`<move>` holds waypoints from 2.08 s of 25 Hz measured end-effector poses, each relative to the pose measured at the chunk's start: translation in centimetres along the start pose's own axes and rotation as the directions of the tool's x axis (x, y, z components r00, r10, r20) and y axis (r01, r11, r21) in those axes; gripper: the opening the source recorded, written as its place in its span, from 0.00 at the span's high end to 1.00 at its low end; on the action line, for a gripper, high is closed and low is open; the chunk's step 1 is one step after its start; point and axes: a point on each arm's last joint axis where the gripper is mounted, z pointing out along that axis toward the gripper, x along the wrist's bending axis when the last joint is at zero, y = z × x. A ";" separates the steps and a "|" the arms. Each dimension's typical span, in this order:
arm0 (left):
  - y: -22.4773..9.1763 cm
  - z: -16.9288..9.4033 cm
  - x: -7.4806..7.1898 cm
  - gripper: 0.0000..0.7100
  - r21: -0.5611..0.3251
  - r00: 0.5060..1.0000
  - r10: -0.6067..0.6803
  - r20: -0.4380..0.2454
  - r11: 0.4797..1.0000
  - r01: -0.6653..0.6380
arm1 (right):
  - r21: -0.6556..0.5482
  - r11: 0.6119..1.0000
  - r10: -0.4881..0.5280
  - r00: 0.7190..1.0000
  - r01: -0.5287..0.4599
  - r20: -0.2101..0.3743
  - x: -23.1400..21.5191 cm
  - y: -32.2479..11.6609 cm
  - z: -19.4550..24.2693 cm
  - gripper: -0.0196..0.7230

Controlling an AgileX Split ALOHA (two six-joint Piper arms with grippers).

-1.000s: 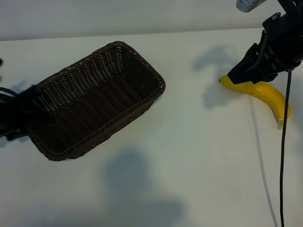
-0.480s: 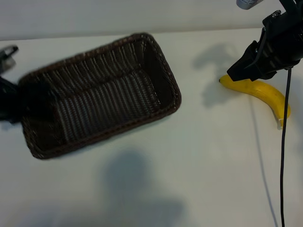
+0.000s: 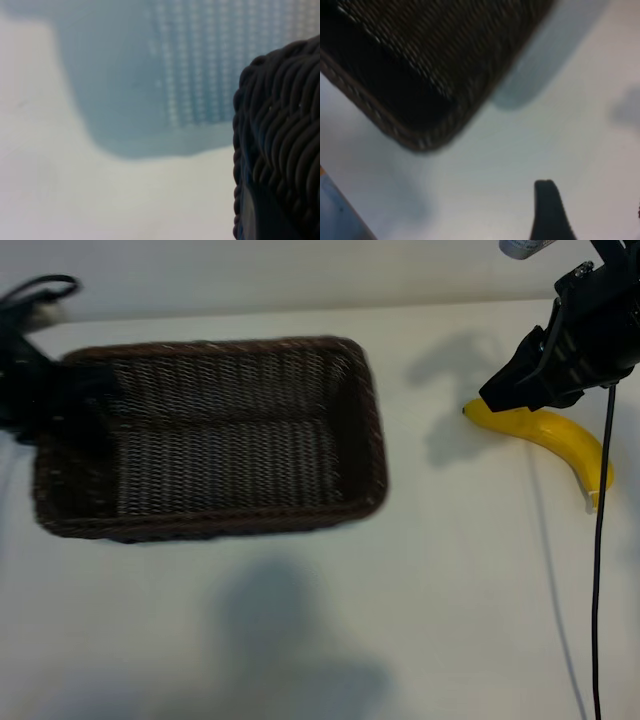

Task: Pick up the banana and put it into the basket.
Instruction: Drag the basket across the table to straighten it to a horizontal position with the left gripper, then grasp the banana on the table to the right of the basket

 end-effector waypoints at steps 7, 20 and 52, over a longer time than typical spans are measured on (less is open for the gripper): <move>3.3 4.6 -4.4 0.75 0.045 0.996 0.086 0.003 0.995 -0.086 | 0.001 1.000 0.015 1.000 -0.015 -0.001 0.0 0.0 0.0 0.39; 5.3 9.3 -4.5 0.75 0.067 0.998 0.060 0.031 0.996 -0.062 | 0.011 1.000 0.019 1.000 -0.019 -0.008 0.1 -0.1 0.0 0.39; 1.8 0.2 -6.6 0.35 0.036 0.992 0.119 0.037 0.992 -0.121 | 0.011 1.000 0.026 1.000 -0.026 -0.008 0.1 -0.1 0.0 0.39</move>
